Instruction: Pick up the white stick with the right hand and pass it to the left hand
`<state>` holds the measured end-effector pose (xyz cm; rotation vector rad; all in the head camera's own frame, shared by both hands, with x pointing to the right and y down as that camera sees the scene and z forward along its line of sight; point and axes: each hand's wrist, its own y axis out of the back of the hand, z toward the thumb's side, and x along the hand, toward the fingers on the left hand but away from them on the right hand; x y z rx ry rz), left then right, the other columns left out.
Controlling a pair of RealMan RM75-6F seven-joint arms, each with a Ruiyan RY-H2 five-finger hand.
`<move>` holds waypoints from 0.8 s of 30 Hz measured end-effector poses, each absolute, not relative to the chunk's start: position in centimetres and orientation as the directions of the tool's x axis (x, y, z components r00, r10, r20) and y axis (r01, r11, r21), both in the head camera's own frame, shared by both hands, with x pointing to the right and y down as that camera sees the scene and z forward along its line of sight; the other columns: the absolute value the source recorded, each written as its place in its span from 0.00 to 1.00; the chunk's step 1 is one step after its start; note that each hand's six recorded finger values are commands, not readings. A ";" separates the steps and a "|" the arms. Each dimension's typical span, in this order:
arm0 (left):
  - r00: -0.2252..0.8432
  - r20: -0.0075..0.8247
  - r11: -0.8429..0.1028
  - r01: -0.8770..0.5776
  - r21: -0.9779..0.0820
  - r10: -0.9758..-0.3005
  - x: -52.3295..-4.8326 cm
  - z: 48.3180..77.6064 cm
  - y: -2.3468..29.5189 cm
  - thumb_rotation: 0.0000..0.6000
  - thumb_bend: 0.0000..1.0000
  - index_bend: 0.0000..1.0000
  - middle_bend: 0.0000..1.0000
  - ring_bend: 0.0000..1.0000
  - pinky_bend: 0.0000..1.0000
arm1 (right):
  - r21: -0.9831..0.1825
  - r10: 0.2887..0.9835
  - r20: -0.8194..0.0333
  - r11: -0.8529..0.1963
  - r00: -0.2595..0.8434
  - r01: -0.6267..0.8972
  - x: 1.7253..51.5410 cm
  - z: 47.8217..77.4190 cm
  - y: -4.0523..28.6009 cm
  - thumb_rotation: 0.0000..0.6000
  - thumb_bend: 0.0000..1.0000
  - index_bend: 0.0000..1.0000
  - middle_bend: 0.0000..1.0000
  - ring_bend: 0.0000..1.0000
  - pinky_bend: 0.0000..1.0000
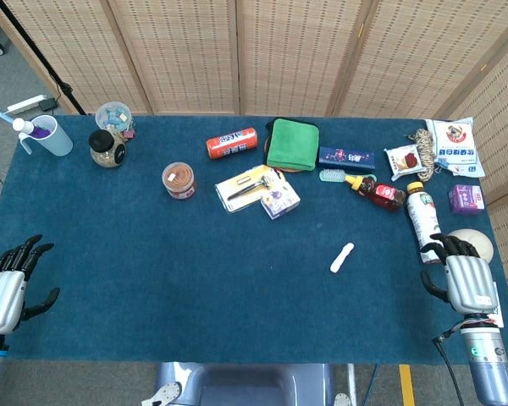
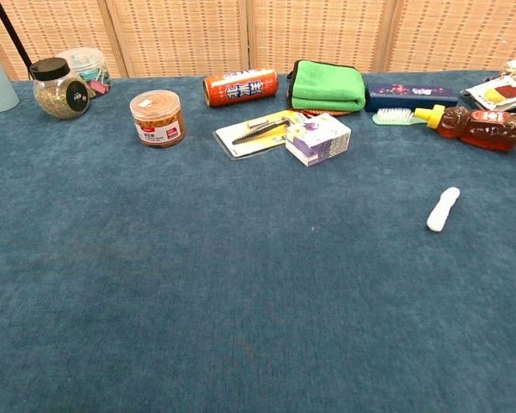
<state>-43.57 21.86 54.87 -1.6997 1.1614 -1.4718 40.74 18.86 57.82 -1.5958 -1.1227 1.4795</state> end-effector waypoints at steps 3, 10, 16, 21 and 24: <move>0.010 0.452 -0.441 -0.240 -0.865 -0.892 -43.4 54.8 21.7 1.00 0.27 0.19 0.10 0.13 0.13 | -0.906 0.915 -0.403 -0.396 -0.020 0.150 40.8 57.7 18.9 1.00 0.40 0.39 0.24 0.21 0.22; 0.039 0.453 -0.448 -0.243 -0.861 -0.891 -43.0 54.2 20.9 1.00 0.27 0.19 0.10 0.13 0.13 | -0.894 0.908 -0.419 -0.410 -0.012 0.178 40.8 57.9 18.7 1.00 0.40 0.40 0.24 0.21 0.22; 0.072 0.448 -0.452 -0.224 -0.864 -0.891 -42.3 53.3 20.1 1.00 0.27 0.19 0.10 0.14 0.13 | -0.878 0.901 -0.433 -0.428 0.028 0.213 40.1 58.4 17.9 1.00 0.40 0.41 0.24 0.21 0.19; 0.101 0.437 -0.449 -0.204 -0.870 -0.894 -41.6 52.6 19.4 1.00 0.27 0.19 0.10 0.14 0.13 | -0.861 0.895 -0.437 -0.446 0.095 0.246 38.6 59.1 16.5 1.00 0.40 0.41 0.22 0.14 0.03; 0.115 0.432 -0.447 -0.191 -0.874 -0.894 -41.3 52.2 18.9 1.00 0.27 0.19 0.10 0.13 0.13 | -0.847 0.884 -0.445 -0.467 0.141 0.253 37.6 59.7 15.5 1.00 0.40 0.41 0.18 0.05 0.00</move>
